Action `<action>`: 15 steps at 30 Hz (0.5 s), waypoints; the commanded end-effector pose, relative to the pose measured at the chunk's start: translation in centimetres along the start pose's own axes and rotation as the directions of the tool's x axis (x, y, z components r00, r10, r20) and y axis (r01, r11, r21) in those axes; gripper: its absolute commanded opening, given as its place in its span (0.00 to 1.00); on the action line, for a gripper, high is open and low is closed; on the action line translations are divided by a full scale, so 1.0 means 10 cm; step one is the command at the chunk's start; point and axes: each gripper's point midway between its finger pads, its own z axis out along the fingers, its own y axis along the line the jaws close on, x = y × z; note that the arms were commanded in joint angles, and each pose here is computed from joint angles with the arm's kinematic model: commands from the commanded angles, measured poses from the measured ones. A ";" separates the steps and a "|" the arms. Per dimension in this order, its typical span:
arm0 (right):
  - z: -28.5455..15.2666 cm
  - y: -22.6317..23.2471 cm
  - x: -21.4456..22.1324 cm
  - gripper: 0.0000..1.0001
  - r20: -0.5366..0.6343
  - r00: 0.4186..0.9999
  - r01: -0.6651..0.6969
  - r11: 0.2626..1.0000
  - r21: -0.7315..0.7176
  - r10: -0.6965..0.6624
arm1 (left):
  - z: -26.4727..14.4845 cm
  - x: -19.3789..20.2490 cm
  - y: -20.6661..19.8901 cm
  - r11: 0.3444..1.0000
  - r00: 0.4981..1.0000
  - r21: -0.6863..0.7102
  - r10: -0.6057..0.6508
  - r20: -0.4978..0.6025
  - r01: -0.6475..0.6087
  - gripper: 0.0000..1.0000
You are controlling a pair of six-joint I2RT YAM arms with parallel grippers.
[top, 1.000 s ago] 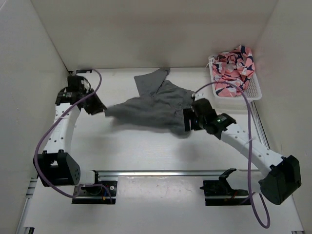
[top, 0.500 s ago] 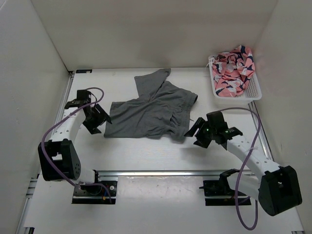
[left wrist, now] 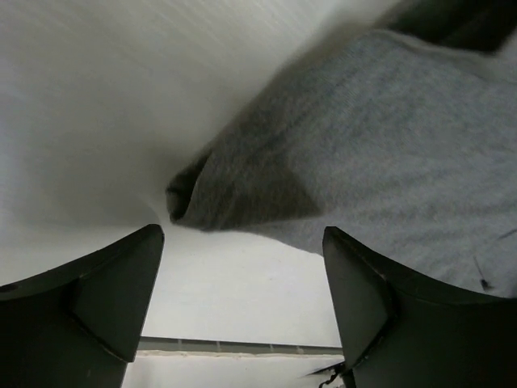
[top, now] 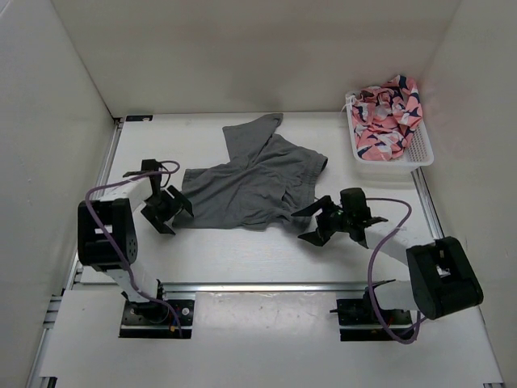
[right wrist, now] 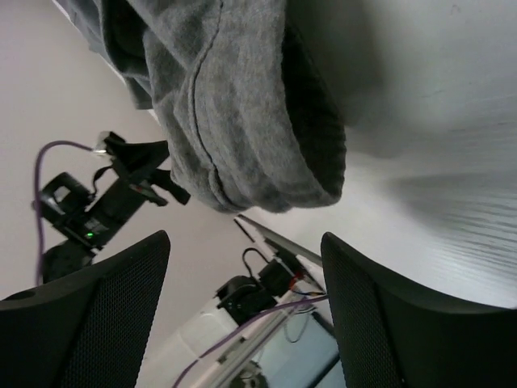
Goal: Fold and stack the shorts
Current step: Flatten the shorts out
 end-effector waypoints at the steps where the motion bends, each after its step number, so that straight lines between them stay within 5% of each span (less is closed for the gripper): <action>1: 0.03 0.22 0.01 0.79 -0.046 0.996 -0.081 0.996 -0.050 0.078 | 0.08 -0.06 -0.11 1.000 1.000 0.020 0.003 0.006 -0.003 0.89; 5: 0.14 0.22 -0.11 0.73 -0.009 0.992 -0.129 0.992 -0.013 0.129 | 0.13 -0.14 -0.15 1.000 1.000 0.005 0.012 0.023 -0.012 0.54; 6: 0.17 0.18 -0.13 0.65 -0.009 0.990 -0.138 0.990 0.001 0.138 | 0.13 -0.14 -0.15 1.000 1.000 0.004 0.012 0.023 -0.012 0.42; 7: 0.22 0.18 -0.18 0.58 0.002 0.989 -0.146 0.989 0.012 0.146 | 0.14 -0.16 -0.17 1.000 1.000 0.004 0.012 0.023 -0.012 0.20; 8: 0.24 0.16 -0.20 0.49 0.012 0.991 -0.133 0.991 0.026 0.132 | 0.12 -0.18 -0.19 1.000 0.999 0.010 0.013 0.030 -0.014 0.10; 9: 0.24 0.12 -0.24 0.25 0.018 0.990 -0.140 0.989 0.051 0.139 | 0.12 -0.18 -0.19 1.000 0.999 0.010 0.013 0.030 -0.014 0.10; 11: 0.22 0.22 -0.32 0.05 0.059 0.997 -0.063 0.995 0.073 0.059 | 0.10 -0.22 -0.22 1.000 0.999 0.024 0.006 0.034 -0.007 0.10; 15: -0.03 0.48 -0.59 0.00 0.205 0.971 0.090 0.984 0.155 -0.122 | -0.05 -0.39 -0.37 0.997 0.997 0.074 0.003 0.078 -0.009 0.10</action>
